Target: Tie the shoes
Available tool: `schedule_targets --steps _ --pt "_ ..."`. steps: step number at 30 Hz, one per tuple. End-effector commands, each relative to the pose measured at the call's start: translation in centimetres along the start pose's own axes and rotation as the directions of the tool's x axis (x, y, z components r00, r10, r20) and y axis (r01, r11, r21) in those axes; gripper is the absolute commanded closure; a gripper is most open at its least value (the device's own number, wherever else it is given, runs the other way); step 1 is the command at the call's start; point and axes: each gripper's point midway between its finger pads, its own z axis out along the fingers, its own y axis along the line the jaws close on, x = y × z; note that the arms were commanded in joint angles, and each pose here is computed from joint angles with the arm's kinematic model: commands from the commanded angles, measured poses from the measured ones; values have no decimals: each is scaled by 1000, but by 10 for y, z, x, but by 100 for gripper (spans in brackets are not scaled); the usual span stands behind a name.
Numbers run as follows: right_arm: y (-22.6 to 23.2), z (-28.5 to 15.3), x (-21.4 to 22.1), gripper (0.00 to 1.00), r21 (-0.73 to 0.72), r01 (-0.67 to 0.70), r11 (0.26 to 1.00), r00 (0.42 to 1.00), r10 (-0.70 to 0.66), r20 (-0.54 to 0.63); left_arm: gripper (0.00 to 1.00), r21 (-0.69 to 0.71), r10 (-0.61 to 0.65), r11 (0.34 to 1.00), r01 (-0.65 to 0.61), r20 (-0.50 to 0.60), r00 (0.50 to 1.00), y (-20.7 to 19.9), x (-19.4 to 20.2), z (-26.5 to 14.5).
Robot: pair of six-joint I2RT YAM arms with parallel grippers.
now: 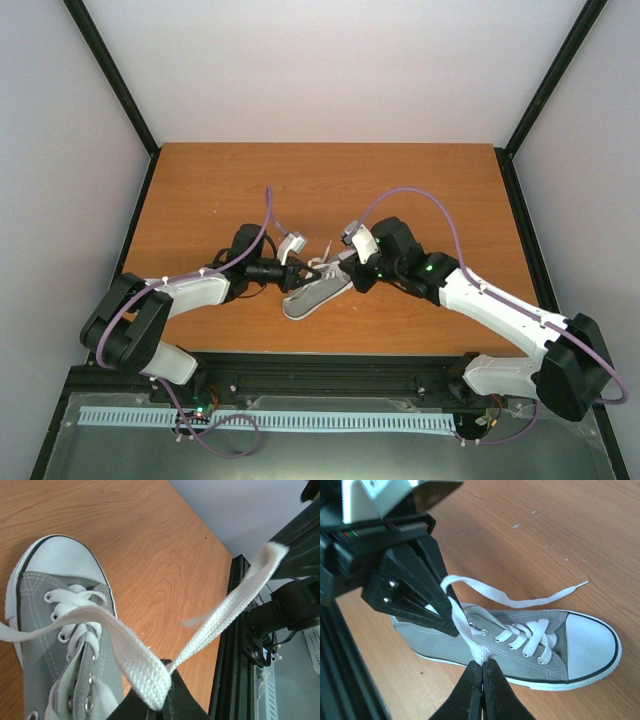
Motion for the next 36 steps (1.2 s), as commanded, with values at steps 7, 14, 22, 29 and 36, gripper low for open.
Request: schedule_targets --steps 7,14,22,29,36 --pt "-9 -22 22 97 102 -153 983 976 166 -137 99 80 83 993 -82 -14 996 -21 -14 12" --pt "-29 8 67 97 167 -270 948 948 292 -126 99 69 79 995 -76 -33 996 -16 -14 16" --pt "-34 -11 43 24 63 -235 970 959 221 180 98 77 80 994 -75 -68 994 -16 -9 19" --pt "3 -24 -6 8 -176 -105 979 936 157 315 98 77 75 995 -69 -74 994 -13 -10 21" --pt "-9 14 30 30 -130 -138 982 951 168 259 99 15 110 994 -109 -20 994 -15 -19 11"
